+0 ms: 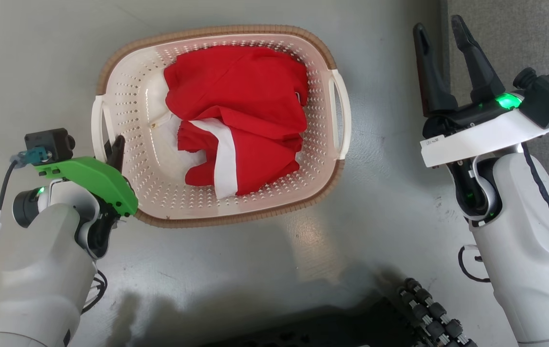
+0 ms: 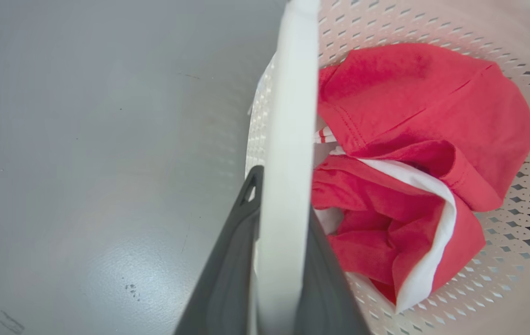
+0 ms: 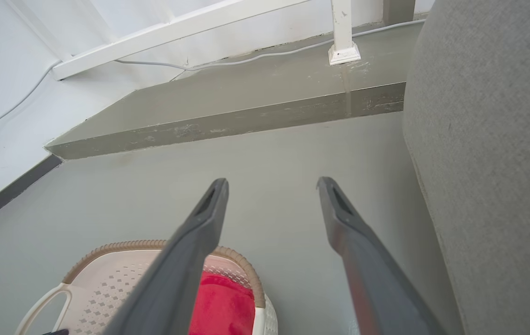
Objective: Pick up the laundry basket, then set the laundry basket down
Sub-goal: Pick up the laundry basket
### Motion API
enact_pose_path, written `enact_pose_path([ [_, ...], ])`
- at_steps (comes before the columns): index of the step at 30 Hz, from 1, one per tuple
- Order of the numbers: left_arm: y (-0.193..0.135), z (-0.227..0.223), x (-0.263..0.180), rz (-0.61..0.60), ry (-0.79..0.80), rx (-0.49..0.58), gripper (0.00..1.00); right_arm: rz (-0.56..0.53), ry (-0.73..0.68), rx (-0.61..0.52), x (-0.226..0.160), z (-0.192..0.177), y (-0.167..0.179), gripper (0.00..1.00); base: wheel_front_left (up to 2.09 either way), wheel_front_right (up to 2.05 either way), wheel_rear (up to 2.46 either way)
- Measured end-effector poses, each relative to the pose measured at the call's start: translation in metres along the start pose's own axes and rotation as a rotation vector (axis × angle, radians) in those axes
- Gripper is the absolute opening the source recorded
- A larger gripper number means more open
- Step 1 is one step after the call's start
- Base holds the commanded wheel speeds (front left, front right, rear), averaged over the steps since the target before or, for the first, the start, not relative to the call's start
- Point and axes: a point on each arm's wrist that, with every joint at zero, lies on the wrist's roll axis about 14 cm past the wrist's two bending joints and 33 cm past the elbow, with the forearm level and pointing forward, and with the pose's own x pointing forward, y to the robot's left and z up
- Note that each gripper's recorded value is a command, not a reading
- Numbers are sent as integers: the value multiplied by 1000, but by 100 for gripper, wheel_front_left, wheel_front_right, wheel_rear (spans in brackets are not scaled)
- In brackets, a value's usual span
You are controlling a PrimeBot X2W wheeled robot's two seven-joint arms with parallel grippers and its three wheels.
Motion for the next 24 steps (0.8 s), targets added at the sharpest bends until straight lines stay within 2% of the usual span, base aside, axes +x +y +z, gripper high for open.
enact_pose_path([
  [3, 0, -1, 0, 2, 3, -8, 0, 0, 2, 0, 0, -1, 0, 100, 0, 0, 0],
  [4, 1, -2, 0, 3, 4, -11, 5, 0, 3, 0, 0, -1, 0, 100, 0, 0, 0],
  [5, 1, -2, 0, 5, 3, -13, 15, 0, 4, 0, 0, -2, 0, 100, 0, 0, 0],
  [6, 2, -1, 0, 7, -1, -13, 15, 1, 5, 1, 0, -2, 0, 100, 0, 0, 0],
  [7, 2, -1, 0, 7, -4, -15, 38, 1, 5, 1, 0, -2, 0, 100, 0, 0, 0],
  [8, 2, 0, 1, 6, -6, -18, 71, 1, 6, 1, 0, -2, 0, 100, 0, 0, 0],
  [11, 0, 3, 2, 1, -10, -15, 100, 3, 7, 1, 0, -3, 1, 100, 0, 0, 0],
  [24, -2, 8, -3, 5, -26, -9, 100, 10, 8, 1, -2, 0, 5, 100, 0, 0, 0],
])
